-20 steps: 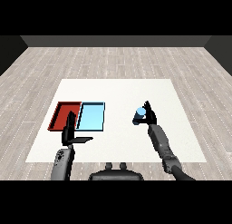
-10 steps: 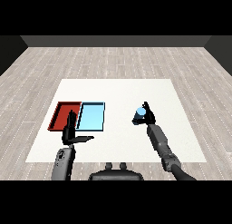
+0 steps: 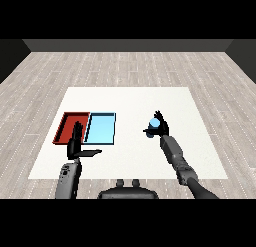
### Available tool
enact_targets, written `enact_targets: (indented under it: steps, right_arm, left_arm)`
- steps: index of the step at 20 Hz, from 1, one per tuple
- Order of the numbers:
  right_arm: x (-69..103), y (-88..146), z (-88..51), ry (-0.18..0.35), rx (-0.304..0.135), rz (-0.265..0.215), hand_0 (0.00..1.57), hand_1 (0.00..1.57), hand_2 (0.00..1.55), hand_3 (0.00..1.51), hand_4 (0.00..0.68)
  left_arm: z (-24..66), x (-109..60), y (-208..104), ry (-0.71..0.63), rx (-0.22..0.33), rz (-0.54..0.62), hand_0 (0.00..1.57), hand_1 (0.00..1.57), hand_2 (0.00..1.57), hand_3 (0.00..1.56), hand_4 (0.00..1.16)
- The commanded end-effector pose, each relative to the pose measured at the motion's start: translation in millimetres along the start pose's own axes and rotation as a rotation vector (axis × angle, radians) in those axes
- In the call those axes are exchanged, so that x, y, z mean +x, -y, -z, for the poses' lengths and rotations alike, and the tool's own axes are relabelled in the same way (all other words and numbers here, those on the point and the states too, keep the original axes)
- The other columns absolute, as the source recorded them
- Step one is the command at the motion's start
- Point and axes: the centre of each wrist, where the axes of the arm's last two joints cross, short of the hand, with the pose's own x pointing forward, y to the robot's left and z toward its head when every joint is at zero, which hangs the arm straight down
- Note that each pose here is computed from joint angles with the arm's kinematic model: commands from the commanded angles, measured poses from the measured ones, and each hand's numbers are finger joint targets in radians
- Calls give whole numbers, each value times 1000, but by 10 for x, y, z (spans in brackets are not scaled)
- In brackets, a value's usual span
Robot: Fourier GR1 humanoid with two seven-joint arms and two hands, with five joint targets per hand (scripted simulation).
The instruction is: Pick the blue can and put it in the blue box
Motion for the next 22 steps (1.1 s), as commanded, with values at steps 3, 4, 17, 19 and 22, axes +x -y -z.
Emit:
enact_targets:
  steps: [3, 4, 17, 19, 22]
  right_arm:
    - [-97, -71, -39, -58, -103, -102, 1463, 1463, 1446, 1423, 469]
    - [131, -186, 179, -81, -106, -79, 1466, 1466, 1466, 1446, 536]
    - [347, -193, 288, 131, -33, -177, 1451, 1451, 1470, 1348, 477]
    - [331, -289, 182, 170, -24, -207, 1449, 1449, 1471, 1358, 495]
    - [172, -477, 62, 167, 4, -179, 1459, 1459, 1480, 1354, 518]
  left_arm:
    - [-49, 124, 161, 16, -4, -20, 0, 0, 0, 0, 0]
    - [27, 123, -26, 2, -11, -18, 0, 0, 0, 0, 0]
    - [-51, -153, 189, -2, -24, -18, 0, 0, 0, 0, 0]
    - [17, -98, 227, -2, -41, -5, 0, 0, 0, 0, 0]
    - [89, -82, 150, -7, -70, -28, 0, 0, 0, 0, 0]
